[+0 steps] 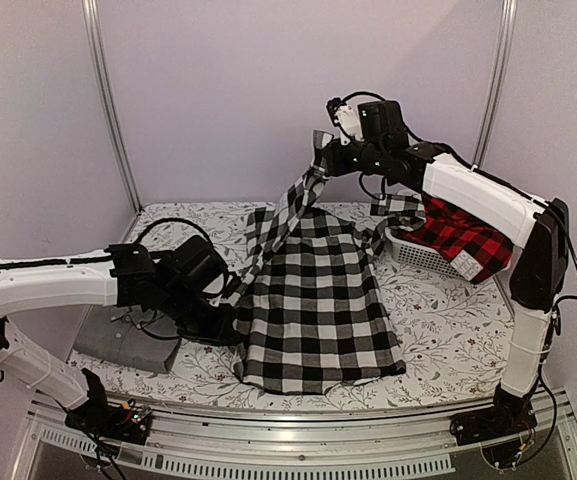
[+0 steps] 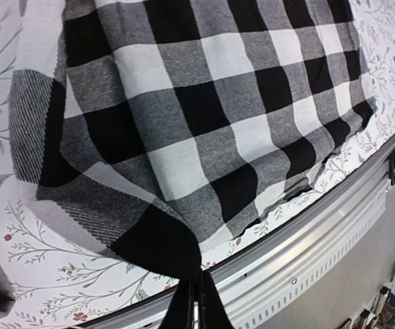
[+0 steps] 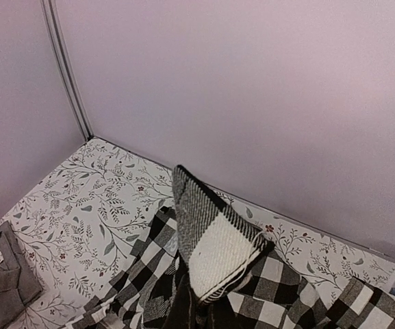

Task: Fold and stack the long sleeve shirts
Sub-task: Pick up the shirt from the center of the board, then fold the flattened shirt at the center of the board.

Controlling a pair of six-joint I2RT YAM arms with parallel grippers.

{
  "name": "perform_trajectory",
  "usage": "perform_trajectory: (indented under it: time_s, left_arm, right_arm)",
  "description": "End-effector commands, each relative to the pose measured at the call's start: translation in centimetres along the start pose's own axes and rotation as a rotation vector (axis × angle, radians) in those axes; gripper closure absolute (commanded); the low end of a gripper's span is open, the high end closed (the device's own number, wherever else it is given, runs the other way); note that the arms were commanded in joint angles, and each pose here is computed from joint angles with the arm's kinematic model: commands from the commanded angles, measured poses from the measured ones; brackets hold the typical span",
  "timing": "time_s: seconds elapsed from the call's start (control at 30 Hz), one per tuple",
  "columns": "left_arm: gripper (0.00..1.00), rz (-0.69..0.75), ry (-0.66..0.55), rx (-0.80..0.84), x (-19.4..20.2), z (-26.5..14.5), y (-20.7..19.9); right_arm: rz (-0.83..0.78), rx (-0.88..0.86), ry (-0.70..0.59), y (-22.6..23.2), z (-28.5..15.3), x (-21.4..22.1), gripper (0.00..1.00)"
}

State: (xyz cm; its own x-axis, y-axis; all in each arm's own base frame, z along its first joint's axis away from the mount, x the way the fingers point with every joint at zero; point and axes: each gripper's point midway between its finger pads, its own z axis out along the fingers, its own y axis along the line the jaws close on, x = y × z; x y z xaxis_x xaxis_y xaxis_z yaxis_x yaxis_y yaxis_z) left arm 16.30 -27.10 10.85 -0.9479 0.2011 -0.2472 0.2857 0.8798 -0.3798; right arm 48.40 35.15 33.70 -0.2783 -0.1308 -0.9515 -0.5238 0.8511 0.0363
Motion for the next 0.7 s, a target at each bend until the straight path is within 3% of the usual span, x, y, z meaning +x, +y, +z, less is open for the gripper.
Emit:
perform_trajectory:
  time_s: [0.0, 0.33, 0.67]
  left_arm:
    - [1.00, 0.157, 0.070, 0.068, 0.6, -0.6, -2.6]
    - [1.00, 0.361, 0.172, 0.261, 1.3, -1.4, -7.0]
    - [1.00, 0.420, 0.256, 0.331, 1.6, 1.0, -8.5]
  right_arm:
    - [-0.013, 0.108, -0.024, -3.0, -2.4, -1.2, 1.00]
    - [0.003, 0.186, -0.001, -6.8, -3.6, -0.1, 1.00]
    - [0.030, 0.243, 0.048, -8.9, -4.0, 2.3, 1.00]
